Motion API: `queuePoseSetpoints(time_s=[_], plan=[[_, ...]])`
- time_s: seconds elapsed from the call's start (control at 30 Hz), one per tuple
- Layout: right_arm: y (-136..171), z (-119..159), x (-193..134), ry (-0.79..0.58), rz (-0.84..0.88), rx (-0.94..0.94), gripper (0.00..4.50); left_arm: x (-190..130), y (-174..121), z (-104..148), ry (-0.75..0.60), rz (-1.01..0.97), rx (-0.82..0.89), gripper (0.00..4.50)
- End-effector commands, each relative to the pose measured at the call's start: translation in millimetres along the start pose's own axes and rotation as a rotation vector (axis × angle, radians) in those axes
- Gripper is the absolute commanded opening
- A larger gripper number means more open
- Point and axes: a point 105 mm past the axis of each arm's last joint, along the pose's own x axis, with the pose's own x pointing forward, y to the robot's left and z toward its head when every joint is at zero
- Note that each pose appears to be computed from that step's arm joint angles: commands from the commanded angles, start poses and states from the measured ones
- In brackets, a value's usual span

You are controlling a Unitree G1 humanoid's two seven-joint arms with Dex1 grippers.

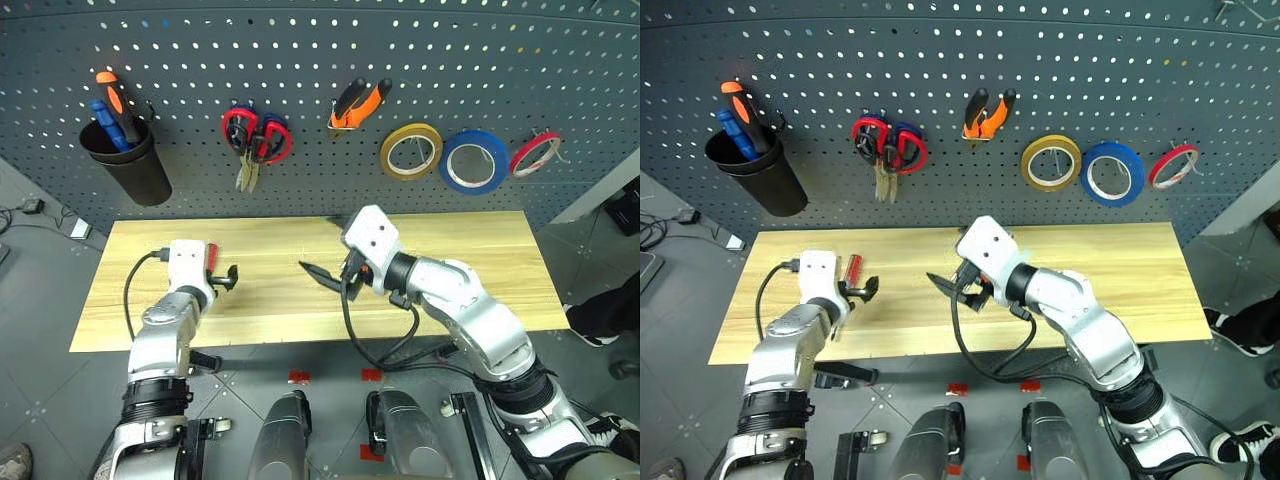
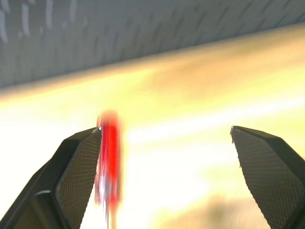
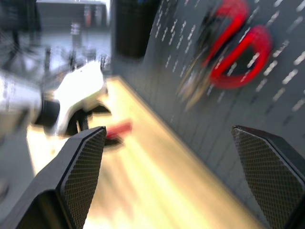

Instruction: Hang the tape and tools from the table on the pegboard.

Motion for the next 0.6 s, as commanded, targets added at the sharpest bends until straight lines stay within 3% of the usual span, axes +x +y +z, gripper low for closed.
queuePoseSetpoints(time_s=[0.03, 0.6], plan=[[13, 7, 0, 0.020, 0.026, 0.050, 4.50, 6, 20, 16, -0.011, 0.005, -0.051, 4.41], [20, 18, 16, 0.099, 0.073, 0.098, 4.50, 28, 46, 0, 0.180, 0.035, -0.093, 4.41]])
